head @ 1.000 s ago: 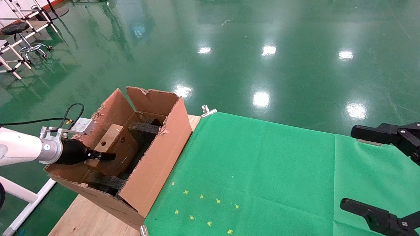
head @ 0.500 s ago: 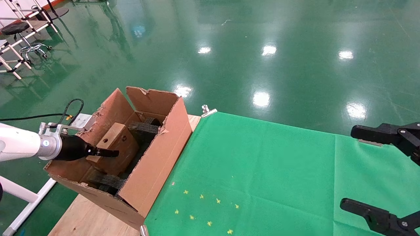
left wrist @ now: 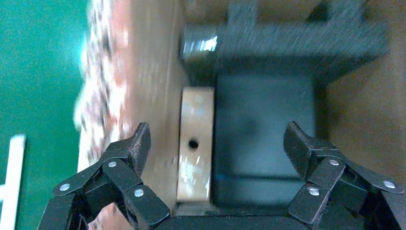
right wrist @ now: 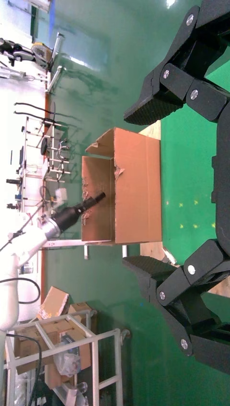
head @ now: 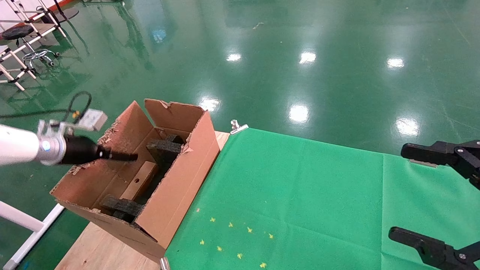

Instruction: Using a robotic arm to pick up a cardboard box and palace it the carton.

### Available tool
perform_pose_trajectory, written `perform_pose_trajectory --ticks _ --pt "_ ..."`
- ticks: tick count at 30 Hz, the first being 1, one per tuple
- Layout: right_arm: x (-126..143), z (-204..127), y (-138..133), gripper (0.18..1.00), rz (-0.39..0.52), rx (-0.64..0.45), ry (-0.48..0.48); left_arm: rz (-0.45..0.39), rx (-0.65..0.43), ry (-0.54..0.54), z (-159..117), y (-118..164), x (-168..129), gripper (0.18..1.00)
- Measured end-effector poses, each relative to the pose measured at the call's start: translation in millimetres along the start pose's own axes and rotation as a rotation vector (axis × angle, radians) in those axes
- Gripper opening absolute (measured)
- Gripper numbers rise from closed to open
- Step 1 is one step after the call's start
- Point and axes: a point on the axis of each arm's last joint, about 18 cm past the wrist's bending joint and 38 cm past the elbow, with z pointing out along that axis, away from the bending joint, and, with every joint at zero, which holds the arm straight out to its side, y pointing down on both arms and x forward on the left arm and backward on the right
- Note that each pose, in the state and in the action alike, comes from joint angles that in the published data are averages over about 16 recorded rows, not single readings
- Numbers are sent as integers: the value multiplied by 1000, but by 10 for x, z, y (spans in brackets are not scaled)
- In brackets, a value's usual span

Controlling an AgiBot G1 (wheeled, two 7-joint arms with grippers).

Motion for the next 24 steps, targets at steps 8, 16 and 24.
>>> perform_pose_trajectory --ticks 8,16,24 --pt "0 0 0 1001 0 0 0 -11 142 198 -315 -471 317 999" --pt "0 0 0 1001 0 0 0 -30 249 496 -628 -725 830 1001" --pt "0 0 0 1001 0 0 0 -64 288 725 -812 -779 1206 1001"
